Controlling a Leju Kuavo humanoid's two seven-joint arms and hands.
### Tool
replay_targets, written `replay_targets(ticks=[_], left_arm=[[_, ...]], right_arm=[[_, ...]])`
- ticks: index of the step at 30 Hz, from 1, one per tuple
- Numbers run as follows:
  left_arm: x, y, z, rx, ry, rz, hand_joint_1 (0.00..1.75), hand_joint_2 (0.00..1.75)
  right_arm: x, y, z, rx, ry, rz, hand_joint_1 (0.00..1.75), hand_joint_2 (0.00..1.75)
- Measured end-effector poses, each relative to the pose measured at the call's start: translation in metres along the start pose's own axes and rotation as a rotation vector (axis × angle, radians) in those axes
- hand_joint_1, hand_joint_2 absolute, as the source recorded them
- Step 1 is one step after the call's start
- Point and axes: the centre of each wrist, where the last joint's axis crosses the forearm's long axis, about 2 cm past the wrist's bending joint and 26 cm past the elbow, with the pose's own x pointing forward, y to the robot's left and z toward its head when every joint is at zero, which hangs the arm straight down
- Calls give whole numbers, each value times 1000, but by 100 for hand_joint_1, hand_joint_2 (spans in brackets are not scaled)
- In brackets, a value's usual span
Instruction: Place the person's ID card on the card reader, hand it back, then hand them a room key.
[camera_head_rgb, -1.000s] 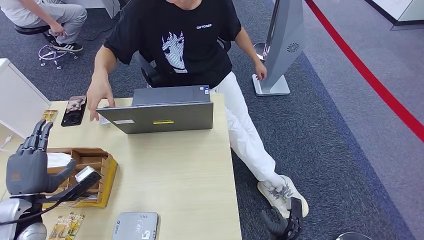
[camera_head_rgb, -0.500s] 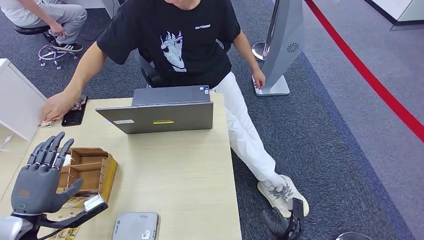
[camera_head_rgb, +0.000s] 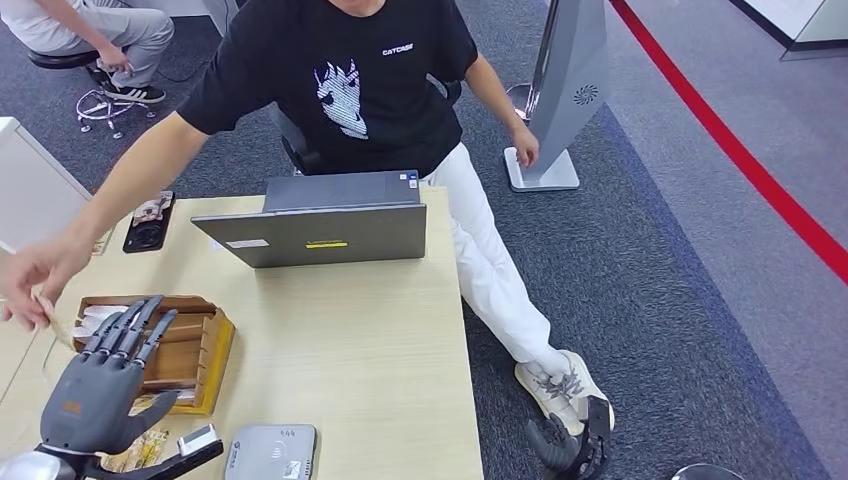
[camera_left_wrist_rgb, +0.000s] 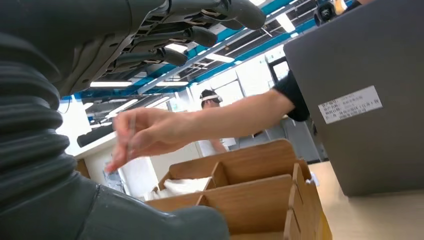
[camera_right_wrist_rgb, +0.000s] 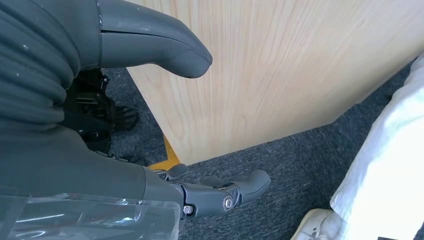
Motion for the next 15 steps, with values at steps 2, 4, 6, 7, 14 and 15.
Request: replay_targets(ticks=[2, 4, 6, 7, 14, 15], left_arm=[[5, -4, 5, -21, -13, 21, 0, 175], [12, -9, 10, -42, -22, 47, 0, 175], [19, -13, 14, -60, -24, 65, 0, 175], [22, -15, 16, -67, -22, 71, 0, 175], [34, -24, 22, -90, 23, 91, 0, 175], [35, -24, 23, -89, 34, 87, 0, 175]], right_arm=[[1, -1, 0, 0, -5, 2, 0, 175], [2, -1, 0, 1, -9, 7, 0, 175], [3, -1, 0, 1, -13, 9, 0, 175], [3, -1, -1, 1, -14, 11, 0, 175], [5, -1, -1, 2, -17, 17, 0, 175], [6, -2, -1, 1, -16, 16, 0, 175]])
